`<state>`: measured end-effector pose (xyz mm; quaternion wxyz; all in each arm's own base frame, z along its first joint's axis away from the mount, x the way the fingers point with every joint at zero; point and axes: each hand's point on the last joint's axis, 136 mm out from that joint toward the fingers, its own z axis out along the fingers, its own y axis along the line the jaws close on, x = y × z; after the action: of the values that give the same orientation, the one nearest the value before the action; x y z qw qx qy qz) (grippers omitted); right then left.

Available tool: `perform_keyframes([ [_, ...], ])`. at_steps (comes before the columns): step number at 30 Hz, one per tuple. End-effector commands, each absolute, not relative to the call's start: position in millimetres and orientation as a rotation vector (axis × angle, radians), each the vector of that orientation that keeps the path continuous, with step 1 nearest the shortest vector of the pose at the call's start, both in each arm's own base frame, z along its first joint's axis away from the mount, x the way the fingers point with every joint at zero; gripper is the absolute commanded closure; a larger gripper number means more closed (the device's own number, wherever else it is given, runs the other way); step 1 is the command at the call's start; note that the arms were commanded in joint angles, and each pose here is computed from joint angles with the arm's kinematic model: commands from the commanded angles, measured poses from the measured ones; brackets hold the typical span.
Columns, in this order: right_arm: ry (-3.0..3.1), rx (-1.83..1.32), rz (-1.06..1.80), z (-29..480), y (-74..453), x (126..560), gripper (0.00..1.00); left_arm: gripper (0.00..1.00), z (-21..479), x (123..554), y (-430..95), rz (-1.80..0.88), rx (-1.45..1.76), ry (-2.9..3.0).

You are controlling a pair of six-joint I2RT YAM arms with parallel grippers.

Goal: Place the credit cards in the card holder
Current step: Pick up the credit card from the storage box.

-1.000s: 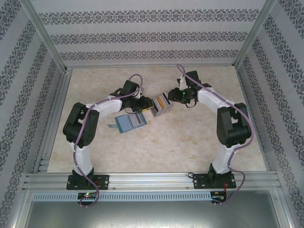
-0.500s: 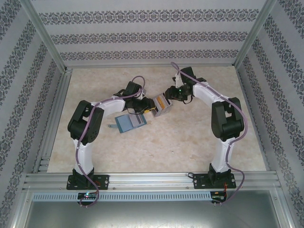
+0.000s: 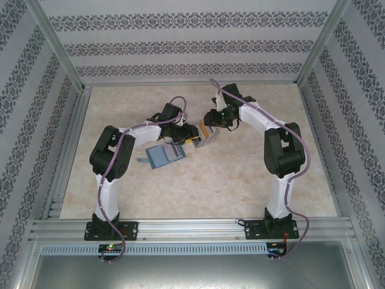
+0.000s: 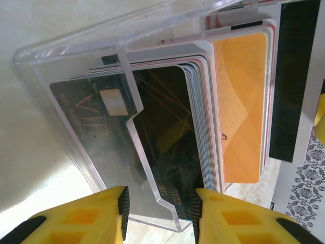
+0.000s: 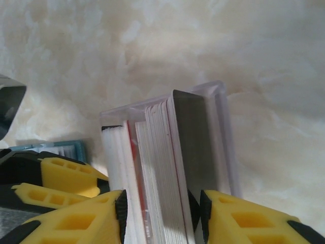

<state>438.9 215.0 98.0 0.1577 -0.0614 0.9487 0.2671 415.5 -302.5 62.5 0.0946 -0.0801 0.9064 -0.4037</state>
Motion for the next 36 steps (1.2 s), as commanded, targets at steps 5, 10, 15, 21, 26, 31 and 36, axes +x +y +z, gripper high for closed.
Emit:
perform_keyframes([
  [5, 2.769, -0.213, 0.738, 83, 220, 437, 0.55, 0.60, 57, 415, -318, -1.220, -0.215, 2.689],
  [10, 2.791, -0.223, 0.645, 79, 210, 437, 0.55, 0.61, 55, 412, -317, -1.217, -0.216, 2.695],
  [15, 2.795, -0.235, 0.665, 80, 214, 436, 0.55, 0.61, 54, 412, -322, -1.227, -0.212, 2.694],
  [21, 2.763, -0.244, 0.697, 92, 221, 434, 0.56, 0.61, 52, 412, -322, -1.227, -0.218, 2.699],
  [26, 2.756, -0.255, 0.691, 96, 224, 432, 0.56, 0.61, 53, 412, -324, -1.240, -0.224, 2.690],
  [31, 2.747, -0.260, 0.702, 99, 225, 430, 0.56, 0.61, 53, 412, -324, -1.237, -0.224, 2.692],
  [36, 2.730, -0.258, 0.723, 105, 227, 429, 0.56, 0.61, 52, 412, -324, -1.239, -0.225, 2.694],
])
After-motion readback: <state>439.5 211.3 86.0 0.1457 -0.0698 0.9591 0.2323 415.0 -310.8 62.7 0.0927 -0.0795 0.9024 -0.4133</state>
